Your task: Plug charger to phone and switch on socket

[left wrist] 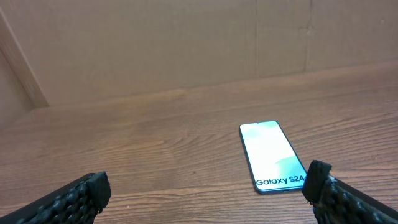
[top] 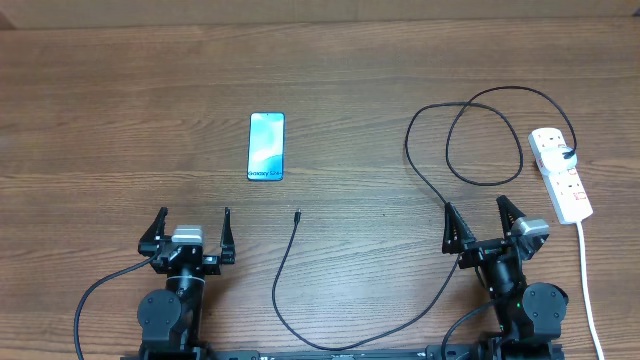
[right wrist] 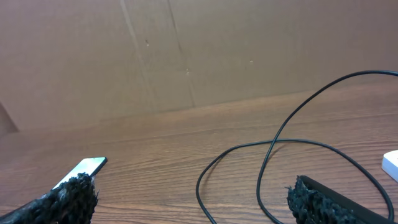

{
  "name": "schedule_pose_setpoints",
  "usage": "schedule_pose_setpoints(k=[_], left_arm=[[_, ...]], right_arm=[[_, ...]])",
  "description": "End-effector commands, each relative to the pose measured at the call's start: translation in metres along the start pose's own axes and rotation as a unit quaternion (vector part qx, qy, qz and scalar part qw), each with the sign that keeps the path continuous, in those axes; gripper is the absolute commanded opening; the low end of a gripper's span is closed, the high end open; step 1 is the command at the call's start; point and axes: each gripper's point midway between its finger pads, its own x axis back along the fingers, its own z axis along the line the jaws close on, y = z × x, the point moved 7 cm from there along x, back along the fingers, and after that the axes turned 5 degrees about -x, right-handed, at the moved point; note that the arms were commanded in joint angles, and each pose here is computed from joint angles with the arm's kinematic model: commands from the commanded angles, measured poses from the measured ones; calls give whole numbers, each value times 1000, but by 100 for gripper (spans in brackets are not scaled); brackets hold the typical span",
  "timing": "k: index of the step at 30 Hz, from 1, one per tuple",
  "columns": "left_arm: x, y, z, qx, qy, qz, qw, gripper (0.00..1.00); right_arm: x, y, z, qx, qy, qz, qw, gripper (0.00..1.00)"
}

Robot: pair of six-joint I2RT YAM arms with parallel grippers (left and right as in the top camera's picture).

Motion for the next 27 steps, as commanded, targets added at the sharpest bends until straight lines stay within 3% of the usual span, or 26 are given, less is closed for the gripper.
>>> schedule_pose_setpoints(k=[1,27], left_arm=[[0,0,-1,-8,-2,-3,1000,100],[0,0,-1,-8,-2,-3,1000,99]], right_arm=[[0,-2,-1,0,-2,-2,1000,100],[-1,-4,-2,-2,-4,6,1000,100]])
